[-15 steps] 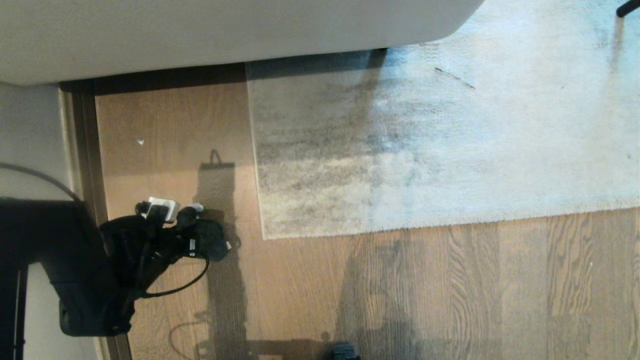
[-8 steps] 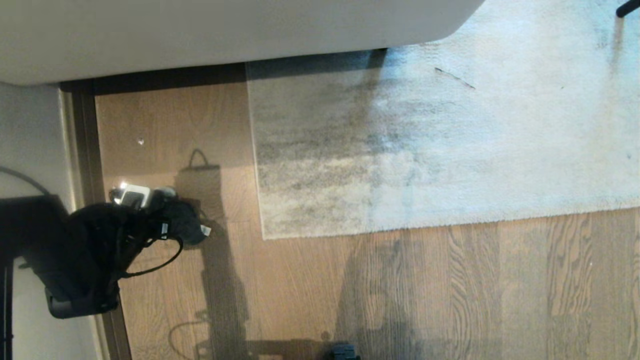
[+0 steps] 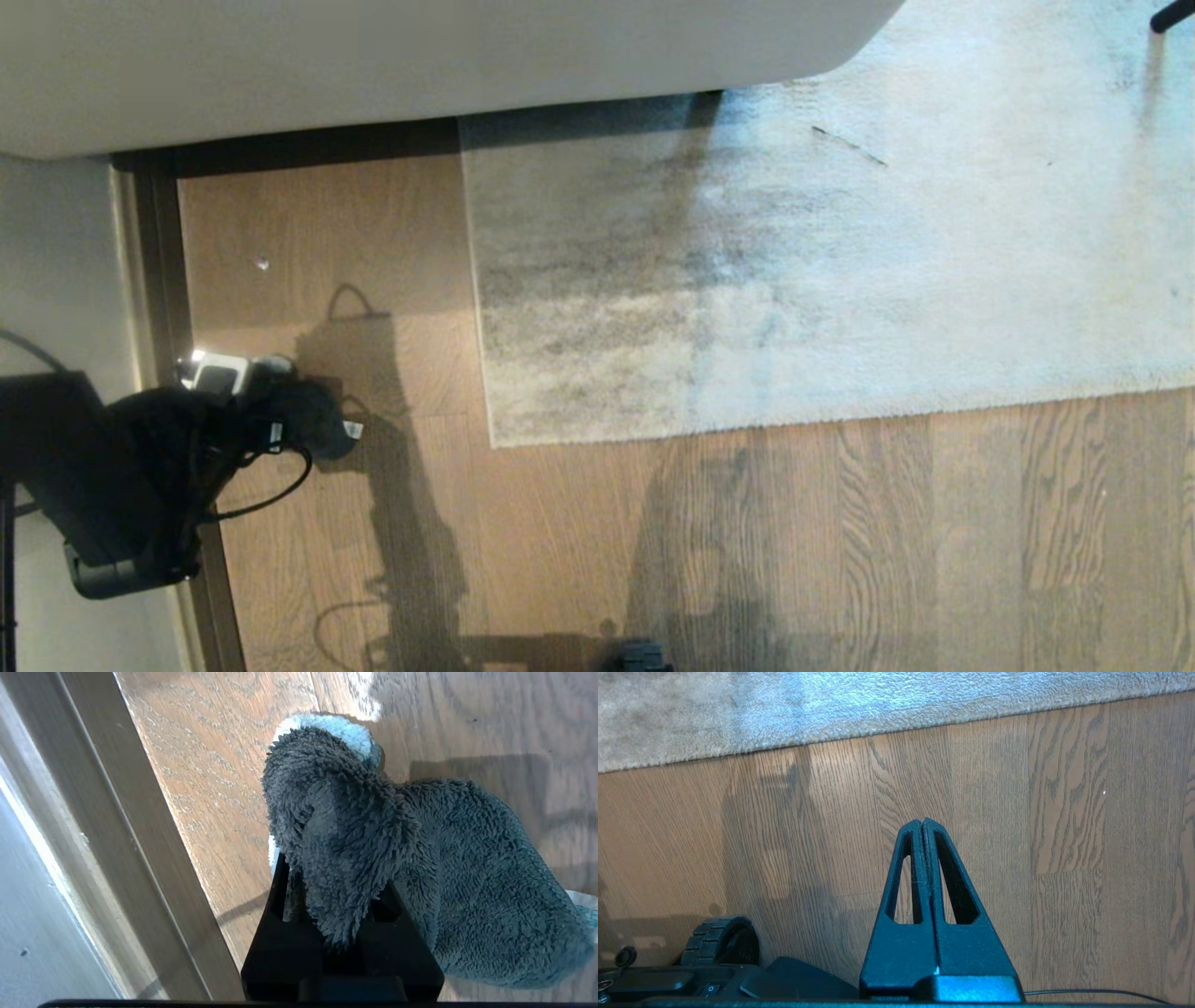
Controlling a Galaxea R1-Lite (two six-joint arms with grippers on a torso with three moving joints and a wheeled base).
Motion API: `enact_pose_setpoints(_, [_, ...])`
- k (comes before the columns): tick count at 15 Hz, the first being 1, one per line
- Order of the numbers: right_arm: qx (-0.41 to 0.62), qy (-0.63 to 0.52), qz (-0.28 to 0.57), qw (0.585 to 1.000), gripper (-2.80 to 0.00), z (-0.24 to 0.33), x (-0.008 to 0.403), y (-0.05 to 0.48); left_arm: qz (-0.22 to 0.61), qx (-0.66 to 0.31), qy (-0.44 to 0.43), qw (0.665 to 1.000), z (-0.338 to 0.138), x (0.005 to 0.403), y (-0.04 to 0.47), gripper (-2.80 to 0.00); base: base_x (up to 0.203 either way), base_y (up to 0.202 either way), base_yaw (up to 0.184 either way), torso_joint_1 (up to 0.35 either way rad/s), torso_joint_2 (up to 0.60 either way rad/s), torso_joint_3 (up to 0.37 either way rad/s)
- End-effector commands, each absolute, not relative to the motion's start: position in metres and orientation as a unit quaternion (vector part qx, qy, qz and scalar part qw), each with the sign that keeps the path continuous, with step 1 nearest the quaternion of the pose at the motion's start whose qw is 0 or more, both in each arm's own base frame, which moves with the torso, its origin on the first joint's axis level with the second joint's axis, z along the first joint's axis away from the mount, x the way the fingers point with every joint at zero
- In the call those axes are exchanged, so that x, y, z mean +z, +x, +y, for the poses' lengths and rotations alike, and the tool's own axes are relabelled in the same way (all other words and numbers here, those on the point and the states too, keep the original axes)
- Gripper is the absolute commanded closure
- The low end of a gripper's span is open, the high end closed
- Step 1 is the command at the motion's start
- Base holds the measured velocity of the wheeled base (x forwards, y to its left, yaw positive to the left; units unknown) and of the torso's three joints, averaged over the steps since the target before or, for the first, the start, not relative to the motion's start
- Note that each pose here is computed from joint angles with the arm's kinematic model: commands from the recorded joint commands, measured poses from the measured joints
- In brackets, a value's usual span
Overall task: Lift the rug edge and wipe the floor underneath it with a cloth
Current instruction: Put down the rag
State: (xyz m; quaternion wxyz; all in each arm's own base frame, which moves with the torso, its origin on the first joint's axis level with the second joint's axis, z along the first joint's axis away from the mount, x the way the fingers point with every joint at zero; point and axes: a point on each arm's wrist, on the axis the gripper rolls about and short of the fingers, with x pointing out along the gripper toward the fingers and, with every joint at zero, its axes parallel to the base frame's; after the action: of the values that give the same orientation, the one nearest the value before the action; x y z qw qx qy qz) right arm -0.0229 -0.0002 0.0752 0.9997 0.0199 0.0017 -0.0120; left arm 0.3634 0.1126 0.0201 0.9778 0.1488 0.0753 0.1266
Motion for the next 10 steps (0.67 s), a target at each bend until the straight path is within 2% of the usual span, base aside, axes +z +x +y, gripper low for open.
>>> enact_pose_setpoints(1, [-0.012, 0.02, 0.002, 1.0, 0.0, -0.0002, 0.0753, -0.0229, 0.058, 0.127, 0.152, 0.978, 0.1111, 0.0199, 0.3644, -2.8, 0.0, 0.0, 0.0, 0.0, 0.0, 0.0])
enact_pose_setpoints(10, [-0.012, 0.02, 0.002, 1.0, 0.0, -0.0002, 0.0755, -0.0228, 0.052, 0.117, 0.145, 0.981, 0.103, 0.0242, 0.3655, -2.8, 0.0, 0.0, 0.0, 0.0, 0.0, 0.0])
